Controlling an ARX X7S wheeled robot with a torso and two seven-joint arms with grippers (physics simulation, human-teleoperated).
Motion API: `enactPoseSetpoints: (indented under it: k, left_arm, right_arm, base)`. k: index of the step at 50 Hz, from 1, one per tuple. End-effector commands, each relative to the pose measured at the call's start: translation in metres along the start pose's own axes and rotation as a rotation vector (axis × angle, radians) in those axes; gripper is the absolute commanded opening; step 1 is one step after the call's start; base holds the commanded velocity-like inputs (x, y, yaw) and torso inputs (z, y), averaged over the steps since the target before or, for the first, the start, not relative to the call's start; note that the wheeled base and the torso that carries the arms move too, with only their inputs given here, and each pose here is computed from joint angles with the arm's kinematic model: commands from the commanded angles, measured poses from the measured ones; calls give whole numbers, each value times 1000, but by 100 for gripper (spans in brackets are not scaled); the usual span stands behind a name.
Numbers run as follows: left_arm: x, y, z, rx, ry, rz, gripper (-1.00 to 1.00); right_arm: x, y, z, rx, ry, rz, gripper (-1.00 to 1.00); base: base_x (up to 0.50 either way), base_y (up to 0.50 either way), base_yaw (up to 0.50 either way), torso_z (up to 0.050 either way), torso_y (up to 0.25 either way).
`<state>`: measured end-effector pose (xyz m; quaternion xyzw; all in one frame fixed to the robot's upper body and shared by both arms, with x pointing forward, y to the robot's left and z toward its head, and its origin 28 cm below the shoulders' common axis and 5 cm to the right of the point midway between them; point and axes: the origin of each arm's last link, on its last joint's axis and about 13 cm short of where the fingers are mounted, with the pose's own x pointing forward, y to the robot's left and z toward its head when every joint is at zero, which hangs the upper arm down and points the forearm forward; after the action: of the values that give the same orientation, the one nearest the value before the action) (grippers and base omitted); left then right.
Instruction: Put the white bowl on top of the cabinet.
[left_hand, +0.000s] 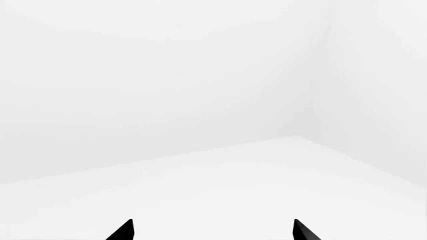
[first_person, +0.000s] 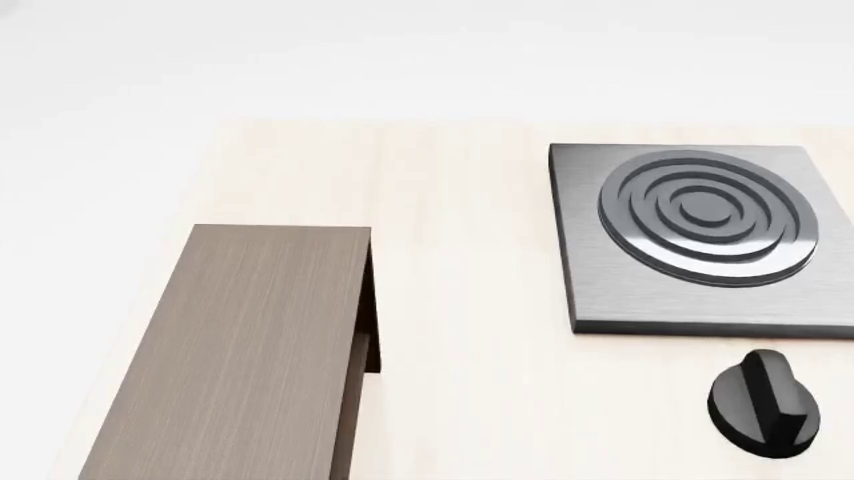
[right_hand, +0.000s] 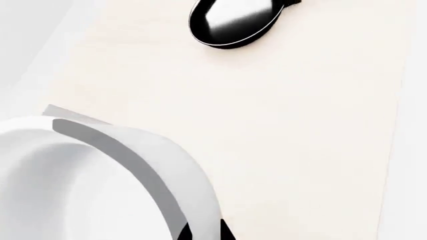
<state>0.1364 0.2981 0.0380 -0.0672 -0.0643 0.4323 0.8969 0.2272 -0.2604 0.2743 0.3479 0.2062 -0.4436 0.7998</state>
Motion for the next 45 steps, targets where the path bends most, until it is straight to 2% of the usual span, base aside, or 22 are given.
enactPoseSetpoints:
  k: [1,18,25,27,28,30,32,36,37,38,42,45]
  left_arm:
    - [0,0,0,-4,2,0,100]
    - [0,1,0,-11,2,1,100]
    - [0,0,0,-13,2,0,100]
    - [0,0,0,-13,2,0,100]
    - [0,1,0,-13,2,1,100]
    - [0,1,0,-14,2,1,100]
    - [0,0,0,-13,2,0,100]
    - [0,1,0,-15,1,1,100]
    - [0,1,1,-16,0,0,100]
    - [0,1,1,-15,0,1,100]
    - [0,0,0,-15,1,0,100]
    - [0,0,0,-14,2,-1,100]
  right_arm:
    - [-30,25,28,4,-77,80,-100]
    - [-38,66,44,-76,-75,116,-100]
    - [-41,83,45,-233,-94,156,-100]
    - [-41,85,46,-246,-109,149,-100]
    - [-45,90,45,-321,-110,173,-100]
    - [-45,91,46,-324,-113,173,-100]
    - [-48,100,45,-422,-95,243,-100]
    - [-54,106,46,-523,-120,300,-100]
    - [-57,107,46,-593,-137,341,-100]
    - [-60,107,46,-629,-147,366,-100]
    - [-65,107,46,-704,-167,406,-100]
    - [-66,108,47,-724,-176,415,-100]
  base:
    - [0,0,0,0,0]
    - [0,0,0,0,1]
    - [0,0,0,0,0]
    - [0,0,0,0,5]
    - [0,0,0,0,0]
    - [0,0,0,0,0]
    - [0,0,0,0,0]
    - [0,0,0,0,3]
    - [0,0,0,0,0]
    - [0,0,0,0,0]
    - [0,0,0,0,0]
    - [0,0,0,0,3]
